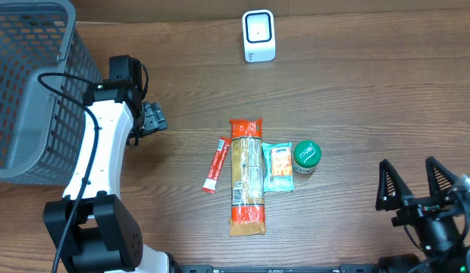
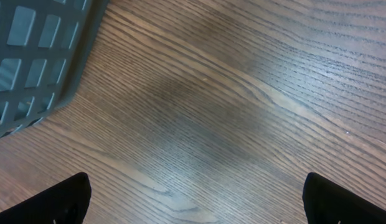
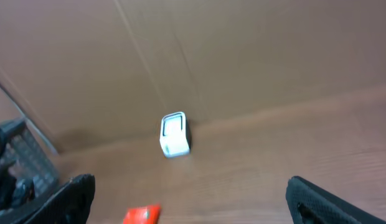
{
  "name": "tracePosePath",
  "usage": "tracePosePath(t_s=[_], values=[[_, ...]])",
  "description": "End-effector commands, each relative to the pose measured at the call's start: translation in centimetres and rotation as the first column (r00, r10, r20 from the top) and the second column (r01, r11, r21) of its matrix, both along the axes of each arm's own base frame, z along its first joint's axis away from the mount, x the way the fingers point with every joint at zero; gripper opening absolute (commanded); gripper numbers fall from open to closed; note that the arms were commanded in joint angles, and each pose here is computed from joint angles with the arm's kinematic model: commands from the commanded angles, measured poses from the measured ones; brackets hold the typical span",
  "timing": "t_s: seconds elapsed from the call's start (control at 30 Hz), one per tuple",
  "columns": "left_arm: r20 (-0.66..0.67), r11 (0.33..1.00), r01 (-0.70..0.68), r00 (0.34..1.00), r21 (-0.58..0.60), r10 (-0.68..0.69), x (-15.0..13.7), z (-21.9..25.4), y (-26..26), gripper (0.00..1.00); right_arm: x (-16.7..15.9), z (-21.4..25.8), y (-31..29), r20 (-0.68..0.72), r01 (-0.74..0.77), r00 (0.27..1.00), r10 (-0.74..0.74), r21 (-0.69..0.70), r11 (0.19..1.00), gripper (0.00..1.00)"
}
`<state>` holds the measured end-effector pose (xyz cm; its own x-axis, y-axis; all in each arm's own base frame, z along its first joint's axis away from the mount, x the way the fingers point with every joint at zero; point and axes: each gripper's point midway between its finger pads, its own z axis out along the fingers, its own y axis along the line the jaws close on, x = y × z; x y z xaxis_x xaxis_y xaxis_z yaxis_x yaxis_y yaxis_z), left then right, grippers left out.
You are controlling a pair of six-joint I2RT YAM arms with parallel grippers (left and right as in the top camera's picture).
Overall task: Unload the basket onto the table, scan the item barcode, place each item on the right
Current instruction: 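Move the right gripper from rest over the green-lidded jar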
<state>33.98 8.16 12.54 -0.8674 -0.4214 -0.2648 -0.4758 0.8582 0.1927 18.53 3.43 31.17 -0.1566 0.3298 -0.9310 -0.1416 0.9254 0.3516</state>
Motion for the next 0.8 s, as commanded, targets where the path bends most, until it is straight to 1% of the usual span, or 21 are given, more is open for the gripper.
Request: tracePosePath(t_s=[0.0,0.1,0.27,0.33,0.4,0.5,0.57,0.67,0.77], values=[[0.032,1.000,0.024,0.999,0.015,-0.024,0.4,1.3,0.1,1.00,0.8,0.4,-0.1,-0.097,0.008,0.995,-0.009,-0.014,1.000,1.00],[0.032,1.000,0.024,0.999,0.015,-0.024,0.4,1.3,0.1,1.00,1.7,-0.6,0.1,-0.217,0.005,0.976,-0.011,-0.029,1.000,1.00],[0.032,1.000,0.024,0.999,0.015,-0.024,0.4,1.3,0.1,1.00,3.8,-2.3,0.4,-0.317,-0.005,0.948,-0.007,-0.038,0.999,1.00],[0.032,1.000,0.024,0.999,0.015,-0.024,0.4,1.3,0.1,1.00,4.2,-2.7,1.2,-0.342,-0.042,0.939,0.031,-0.025,0.999,1.00],[0.032,1.000,0.024,0.999,0.015,-0.024,0.4,1.3,0.1,1.00,4.3,-3.2,2.3,-0.362,-0.113,0.927,0.098,-0.020,0.993,1.00],[0.032,1.000,0.024,0.999,0.015,-0.024,0.4,1.3,0.1,1.00,4.7,-4.5,2.4,-0.413,-0.128,0.905,0.103,-0.034,0.991,0.89],[0.032,1.000,0.024,0.999,0.015,-0.024,0.4,1.3,0.1,1.00,5.2,-5.3,2.5,-0.455,-0.130,0.885,0.101,-0.032,0.991,0.87],[0.031,1.000,0.024,0.999,0.015,-0.024,0.4,1.3,0.1,1.00,6.2,-5.8,2.6,-0.539,-0.133,0.837,0.095,-0.031,0.991,0.85],[0.032,1.000,0.024,0.999,0.015,-0.024,0.4,1.3,0.1,1.00,6.9,-5.7,2.7,-0.655,-0.141,0.751,0.085,-0.033,0.989,0.85]])
